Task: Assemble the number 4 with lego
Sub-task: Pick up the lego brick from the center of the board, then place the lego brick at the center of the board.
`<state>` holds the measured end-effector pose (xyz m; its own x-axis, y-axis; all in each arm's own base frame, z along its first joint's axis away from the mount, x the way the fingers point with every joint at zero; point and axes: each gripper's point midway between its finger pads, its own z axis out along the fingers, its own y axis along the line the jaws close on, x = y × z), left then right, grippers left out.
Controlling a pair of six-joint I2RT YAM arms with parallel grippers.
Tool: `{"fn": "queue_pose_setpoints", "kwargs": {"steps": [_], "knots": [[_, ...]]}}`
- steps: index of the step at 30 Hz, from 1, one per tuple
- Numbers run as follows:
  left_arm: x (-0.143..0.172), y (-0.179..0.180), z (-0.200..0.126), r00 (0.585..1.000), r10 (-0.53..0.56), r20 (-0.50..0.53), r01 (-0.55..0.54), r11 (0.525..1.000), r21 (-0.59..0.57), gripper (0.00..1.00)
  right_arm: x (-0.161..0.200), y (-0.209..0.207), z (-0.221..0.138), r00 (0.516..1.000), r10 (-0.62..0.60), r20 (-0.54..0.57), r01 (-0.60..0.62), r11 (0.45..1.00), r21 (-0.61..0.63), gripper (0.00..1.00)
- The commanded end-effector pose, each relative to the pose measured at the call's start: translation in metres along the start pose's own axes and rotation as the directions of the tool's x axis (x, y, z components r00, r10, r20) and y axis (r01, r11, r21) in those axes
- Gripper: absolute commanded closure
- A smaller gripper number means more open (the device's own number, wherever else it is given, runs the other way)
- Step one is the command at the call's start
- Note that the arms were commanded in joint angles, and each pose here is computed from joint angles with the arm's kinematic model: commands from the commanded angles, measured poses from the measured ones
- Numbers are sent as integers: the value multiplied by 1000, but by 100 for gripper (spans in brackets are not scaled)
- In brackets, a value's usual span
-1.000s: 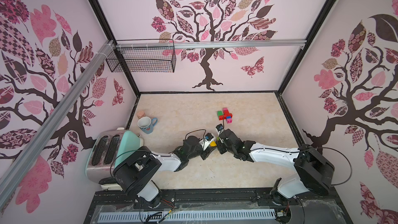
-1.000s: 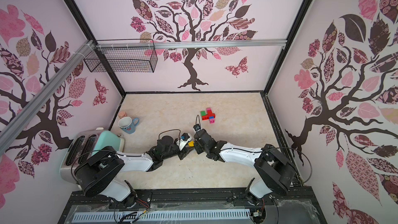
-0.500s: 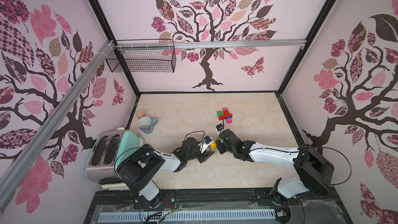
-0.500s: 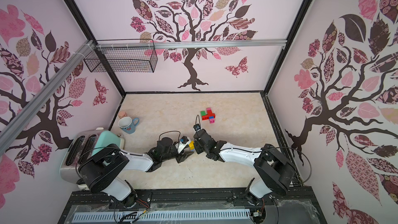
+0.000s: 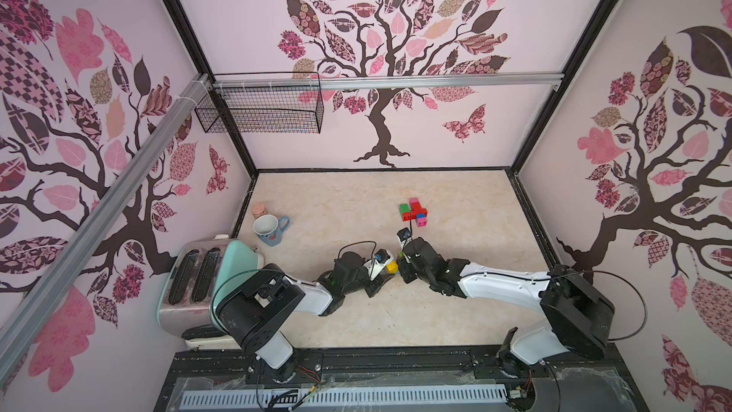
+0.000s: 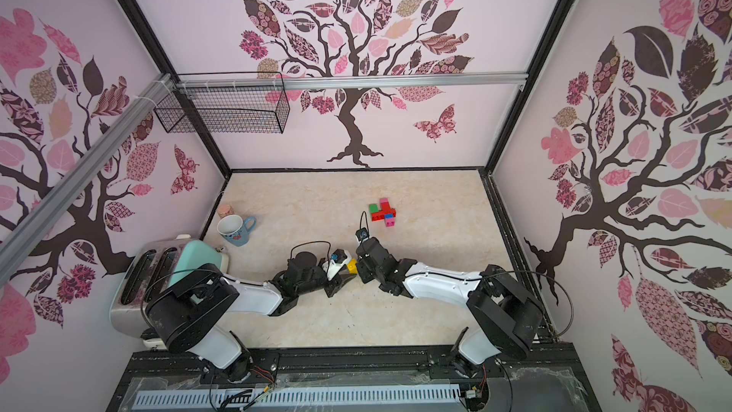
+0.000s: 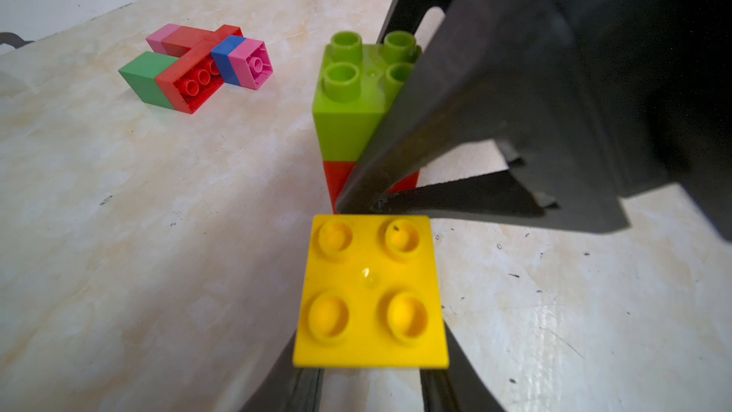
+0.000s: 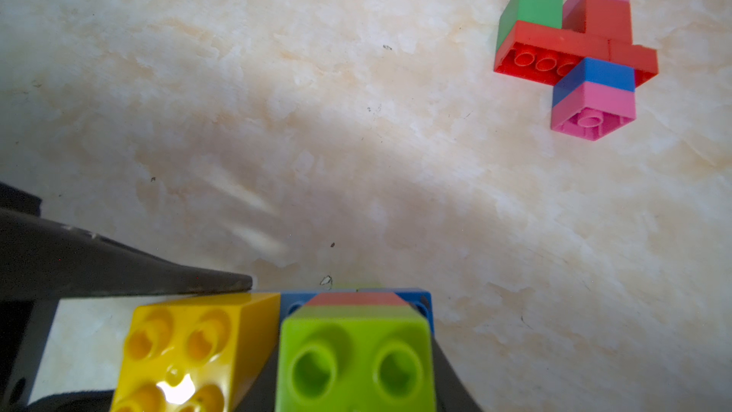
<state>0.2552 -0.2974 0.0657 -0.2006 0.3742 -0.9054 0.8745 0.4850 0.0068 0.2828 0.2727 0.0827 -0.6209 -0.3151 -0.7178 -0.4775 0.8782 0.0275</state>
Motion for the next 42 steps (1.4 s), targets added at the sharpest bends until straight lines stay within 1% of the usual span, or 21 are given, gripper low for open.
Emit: {"fn": "queue_pose_setpoints", "kwargs": {"steps": [1, 3, 5, 7, 8, 9, 10, 11, 12, 13, 14, 19, 20, 23, 26, 28, 31, 35, 37, 39, 42], "knots": [[-4, -5, 5, 1000, 15, 8, -15, 999, 33, 65, 91, -14, 7, 954, -39, -298, 48, 999, 23, 100], [-1, -5, 6, 1000, 16, 0, -16, 999, 33, 66, 91, -14, 7, 954, -39, -297, 48, 999, 24, 100], [1, -5, 7, 1000, 20, -8, -20, 999, 32, 70, 91, -14, 7, 954, -39, -296, 48, 999, 25, 100], [3, -3, 8, 999, 27, -17, -27, 999, 18, 82, 89, -12, 6, 955, -43, -293, 50, 999, 14, 100], [5, -1, 8, 999, 30, -23, -30, 1000, -3, 93, 87, -11, 4, 957, -45, -286, 49, 999, 6, 93], [5, 4, 7, 999, 25, -22, -26, 999, -37, 100, 83, -9, 1, 960, -51, -276, 51, 999, -7, 81], [5, 10, 5, 1000, 15, -19, -17, 997, -75, 100, 79, -8, -2, 964, -52, -261, 49, 999, -17, 74], [3, 16, 2, 1000, 1, -9, -2, 994, -110, 100, 72, -7, -7, 970, -50, -237, 45, 999, -24, 63], [1, 20, -1, 1000, -10, -1, 10, 992, -125, 100, 64, -6, -12, 978, -45, -205, 39, 999, -32, 52], [-1, 22, -3, 1000, -19, 6, 20, 990, -138, 100, 58, -6, -16, 983, -39, -181, 33, 999, -34, 45], [-2, 23, -5, 1000, -25, 6, 26, 990, -138, 100, 47, -6, -23, 990, -28, -141, 23, 999, -35, 38], [-3, 22, -14, 999, -33, 8, 34, 988, -147, 100, 6, -12, -57, 999, 32, 40, -30, 999, -38, 15], [-3, 23, -16, 999, -43, 9, 44, 987, -153, 100, 0, -15, -64, 996, 45, 79, -42, 998, -36, 2], [-4, 27, -21, 995, -98, 2, 97, 981, -168, 100, -16, -27, -83, 977, 91, 192, -90, 996, -12, 0], [-11, 34, -29, 986, -168, 3, 165, 968, -188, 100, -31, -49, -105, 931, 161, 327, -185, 982, 41, 1], [-18, 42, -36, 976, -216, 8, 213, 953, -215, 100, -37, -65, -116, 899, 205, 387, -253, 964, 79, 1], [-28, 51, -46, 962, -274, -1, 265, 932, -246, 100, -40, -82, -123, 864, 268, 425, -335, 938, 89, 1], [-43, 64, -59, 937, -350, 19, 341, 898, -278, 100, -33, -111, -117, 831, 386, 400, -462, 880, 111, 1], [-49, 73, -65, 912, -410, 34, 402, 873, -275, 100, -31, -120, -115, 827, 403, 392, -484, 865, 131, 1], [-48, 83, -70, 869, -494, 25, 480, 831, -280, 100, -31, -122, -113, 834, 392, 388, -475, 868, 143, 0], [-52, 101, -76, 792, -609, 42, 596, 756, -272, 100, -32, -123, -110, 834, 401, 379, -483, 863, 151, 1]]}}
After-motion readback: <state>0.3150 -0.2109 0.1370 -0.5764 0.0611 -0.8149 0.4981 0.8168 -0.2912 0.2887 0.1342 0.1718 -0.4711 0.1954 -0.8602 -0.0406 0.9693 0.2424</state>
